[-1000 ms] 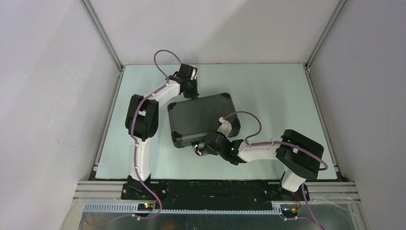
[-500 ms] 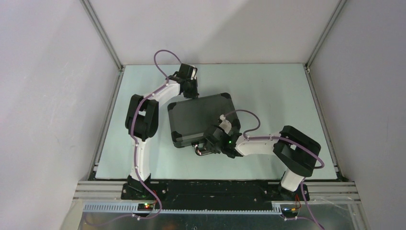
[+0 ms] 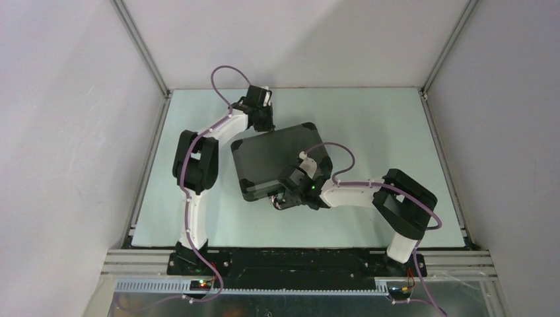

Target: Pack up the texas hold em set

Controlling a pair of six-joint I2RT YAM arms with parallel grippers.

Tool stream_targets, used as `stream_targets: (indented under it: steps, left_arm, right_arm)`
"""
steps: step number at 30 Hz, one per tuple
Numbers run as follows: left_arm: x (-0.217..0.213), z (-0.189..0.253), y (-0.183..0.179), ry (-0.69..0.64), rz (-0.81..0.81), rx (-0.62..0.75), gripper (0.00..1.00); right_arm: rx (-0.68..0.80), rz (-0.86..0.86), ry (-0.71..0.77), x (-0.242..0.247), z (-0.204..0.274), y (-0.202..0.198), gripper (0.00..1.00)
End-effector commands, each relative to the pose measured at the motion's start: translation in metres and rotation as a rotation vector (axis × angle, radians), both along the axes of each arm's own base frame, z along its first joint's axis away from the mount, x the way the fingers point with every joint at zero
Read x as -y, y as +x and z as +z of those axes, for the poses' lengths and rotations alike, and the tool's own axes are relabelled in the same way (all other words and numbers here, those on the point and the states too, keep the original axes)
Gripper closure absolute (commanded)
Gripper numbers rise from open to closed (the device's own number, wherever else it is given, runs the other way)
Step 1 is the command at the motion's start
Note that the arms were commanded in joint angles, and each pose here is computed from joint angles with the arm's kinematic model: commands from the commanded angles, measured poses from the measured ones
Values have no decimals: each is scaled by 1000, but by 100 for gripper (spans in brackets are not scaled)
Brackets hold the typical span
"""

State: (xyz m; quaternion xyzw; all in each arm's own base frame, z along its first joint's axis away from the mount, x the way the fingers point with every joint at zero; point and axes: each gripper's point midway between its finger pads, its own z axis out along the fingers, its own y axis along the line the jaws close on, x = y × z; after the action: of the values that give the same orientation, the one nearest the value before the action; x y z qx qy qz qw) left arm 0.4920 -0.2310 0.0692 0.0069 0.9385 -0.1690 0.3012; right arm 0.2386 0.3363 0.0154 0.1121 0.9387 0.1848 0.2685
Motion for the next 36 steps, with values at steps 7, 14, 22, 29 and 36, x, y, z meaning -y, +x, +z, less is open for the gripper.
stream_targets:
  steps: [7,14,22,29,36]
  left_arm:
    - [15,-17,-19,16,-71,-67,100]
    - [13,-29,-22,34,-74,-103,100]
    - [15,-46,-31,39,-93,-153,100]
    - [10,-48,-38,51,-87,-163,100]
    - [7,-51,-45,57,-85,-178,100]
  right_arm:
    - [206,-153,-512,116,-58,53,100]
    - [380,-41,-434,71,-43,80,100]
    - [471,-54,-423,64,-27,91,100]
    - [422,-14,-446,65,-27,71,100]
    - [279,127,-297,58,-37,32,100]
